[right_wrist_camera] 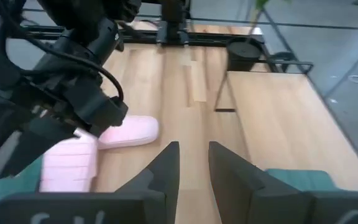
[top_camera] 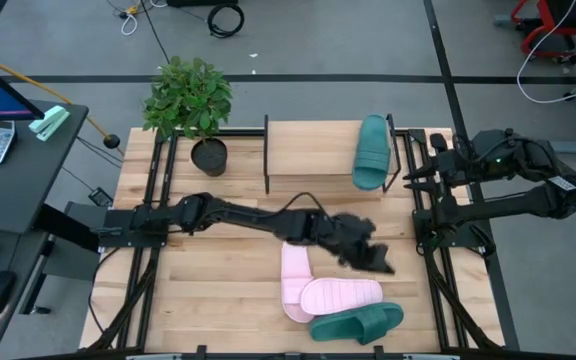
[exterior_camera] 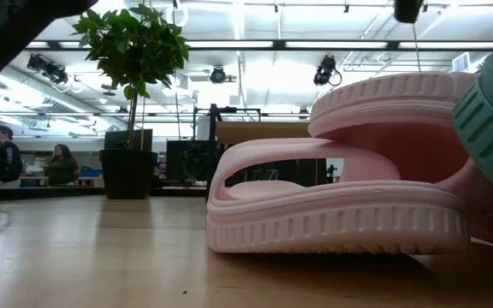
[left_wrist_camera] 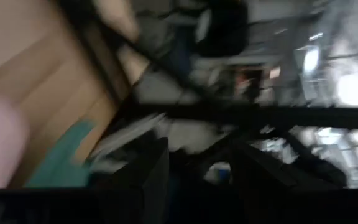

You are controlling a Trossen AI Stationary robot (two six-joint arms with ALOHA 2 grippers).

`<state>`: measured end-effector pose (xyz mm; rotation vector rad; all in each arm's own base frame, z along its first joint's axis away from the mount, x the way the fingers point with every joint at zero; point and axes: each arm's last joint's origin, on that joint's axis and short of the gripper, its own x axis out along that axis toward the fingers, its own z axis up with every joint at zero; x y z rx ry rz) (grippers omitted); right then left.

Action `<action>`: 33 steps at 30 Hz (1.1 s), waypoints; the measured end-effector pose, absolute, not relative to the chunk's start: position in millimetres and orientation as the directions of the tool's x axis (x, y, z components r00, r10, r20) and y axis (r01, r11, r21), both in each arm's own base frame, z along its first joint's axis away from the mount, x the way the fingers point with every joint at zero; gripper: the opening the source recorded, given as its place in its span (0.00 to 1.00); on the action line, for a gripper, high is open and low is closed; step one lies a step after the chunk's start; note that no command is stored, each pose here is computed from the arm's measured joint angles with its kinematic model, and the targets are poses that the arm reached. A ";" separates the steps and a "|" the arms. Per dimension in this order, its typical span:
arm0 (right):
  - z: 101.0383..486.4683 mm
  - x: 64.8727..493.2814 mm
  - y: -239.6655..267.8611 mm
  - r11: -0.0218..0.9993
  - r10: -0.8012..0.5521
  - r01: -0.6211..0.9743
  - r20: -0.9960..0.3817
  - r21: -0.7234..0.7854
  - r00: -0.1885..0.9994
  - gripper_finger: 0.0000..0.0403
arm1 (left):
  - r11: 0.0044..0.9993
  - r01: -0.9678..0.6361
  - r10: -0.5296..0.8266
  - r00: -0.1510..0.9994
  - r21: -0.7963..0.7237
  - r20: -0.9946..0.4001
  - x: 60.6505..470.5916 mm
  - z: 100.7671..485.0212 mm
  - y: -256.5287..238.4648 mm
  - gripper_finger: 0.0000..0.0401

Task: Pick and place slides into the shelf
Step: Put the dark green slipper on the shelf

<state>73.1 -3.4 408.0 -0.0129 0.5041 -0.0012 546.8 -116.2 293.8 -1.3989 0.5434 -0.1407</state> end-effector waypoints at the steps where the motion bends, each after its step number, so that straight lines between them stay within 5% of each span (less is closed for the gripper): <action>1: 407.9 73.0 -3.1 1.000 0.007 -0.012 -0.484 -0.007 0.875 0.23 | 0.196 -0.263 -0.415 0.851 -0.945 -0.323 543.8 289.5 -122.7 0.43; 8: 405.4 71.6 -1.7 0.998 0.054 -0.052 -0.508 0.019 0.860 0.23 | 0.205 -0.533 -0.395 0.722 -0.821 -0.568 523.5 264.9 -154.8 0.43; 20: 398.5 66.8 0.9 0.991 0.134 -0.123 -0.575 0.058 0.807 0.23 | 0.025 -0.671 -0.461 0.650 -0.741 -0.604 493.6 261.0 -228.4 0.43; 25: 398.6 66.9 0.9 0.991 0.134 -0.116 -0.574 0.068 0.808 0.23 | 0.049 -0.756 -0.329 0.605 -0.653 -0.725 468.2 249.8 -257.2 0.43; 33: 399.1 68.1 0.8 0.990 0.133 -0.082 -0.569 0.115 0.811 0.23 | 0.231 -0.812 -0.016 0.548 -0.537 -0.836 422.6 238.4 -289.5 0.43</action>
